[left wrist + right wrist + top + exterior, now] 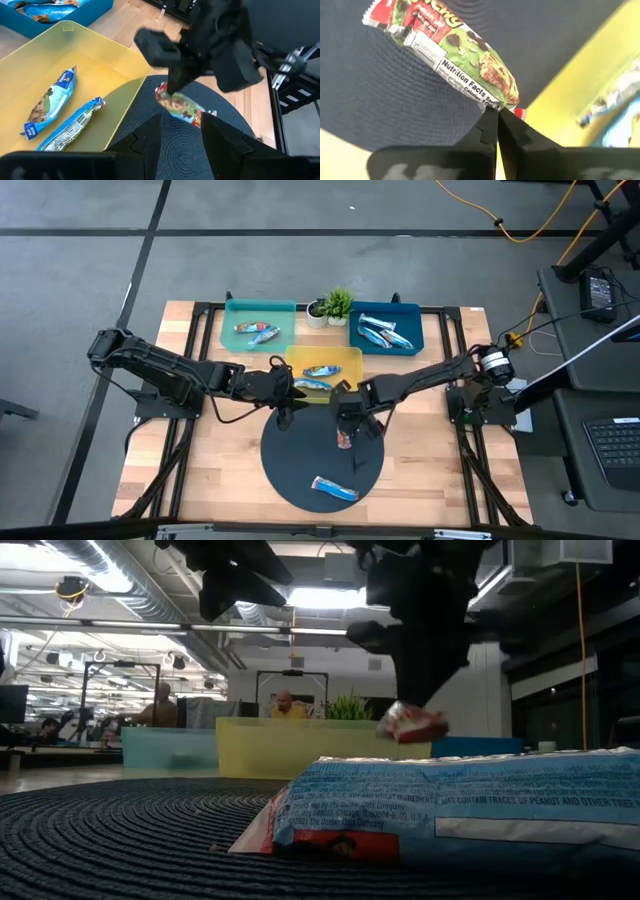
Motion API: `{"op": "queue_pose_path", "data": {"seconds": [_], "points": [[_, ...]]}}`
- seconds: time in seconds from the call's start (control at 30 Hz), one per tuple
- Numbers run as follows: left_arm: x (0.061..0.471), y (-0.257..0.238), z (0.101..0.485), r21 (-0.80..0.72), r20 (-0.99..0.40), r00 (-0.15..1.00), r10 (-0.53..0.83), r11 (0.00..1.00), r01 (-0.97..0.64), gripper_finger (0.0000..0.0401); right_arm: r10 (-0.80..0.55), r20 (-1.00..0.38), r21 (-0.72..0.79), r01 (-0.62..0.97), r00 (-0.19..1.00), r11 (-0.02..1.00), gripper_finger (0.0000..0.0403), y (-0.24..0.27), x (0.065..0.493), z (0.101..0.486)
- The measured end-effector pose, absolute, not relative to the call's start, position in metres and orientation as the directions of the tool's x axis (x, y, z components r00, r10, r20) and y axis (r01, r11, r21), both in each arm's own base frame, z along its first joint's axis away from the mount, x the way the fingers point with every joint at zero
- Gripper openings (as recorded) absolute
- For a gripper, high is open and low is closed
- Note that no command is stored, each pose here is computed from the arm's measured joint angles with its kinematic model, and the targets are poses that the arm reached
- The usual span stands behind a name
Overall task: Pick and place Granola Bars by type
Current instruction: Put the red granola bar into the green bin
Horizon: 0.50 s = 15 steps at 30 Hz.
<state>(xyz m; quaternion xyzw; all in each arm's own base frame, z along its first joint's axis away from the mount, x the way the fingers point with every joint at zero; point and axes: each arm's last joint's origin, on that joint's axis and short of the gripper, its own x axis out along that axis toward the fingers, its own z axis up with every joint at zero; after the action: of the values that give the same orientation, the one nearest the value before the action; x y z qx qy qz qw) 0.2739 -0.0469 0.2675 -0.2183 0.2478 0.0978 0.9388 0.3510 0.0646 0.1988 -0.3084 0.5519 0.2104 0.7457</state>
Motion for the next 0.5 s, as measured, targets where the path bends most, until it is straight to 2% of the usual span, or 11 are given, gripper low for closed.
{"op": "queue_pose_path", "data": {"seconds": [0.23, 0.5], "points": [[0.274, -0.047, 0.267, -0.322, -0.509, 0.858, 0.076, 0.907, -0.271, 0.0129, -0.036, -0.965, -0.166, -0.498, 0.259, 0.851, 0.0005, 0.054, 0.35, 0.226], [0.274, -0.047, 0.267, -0.249, -0.51, 0.858, 0.063, 0.944, -0.217, 0.0129, -0.034, -0.933, -0.117, -0.213, 0.359, 0.97, 0.0004, 0.039, 0.334, 0.267]]}}
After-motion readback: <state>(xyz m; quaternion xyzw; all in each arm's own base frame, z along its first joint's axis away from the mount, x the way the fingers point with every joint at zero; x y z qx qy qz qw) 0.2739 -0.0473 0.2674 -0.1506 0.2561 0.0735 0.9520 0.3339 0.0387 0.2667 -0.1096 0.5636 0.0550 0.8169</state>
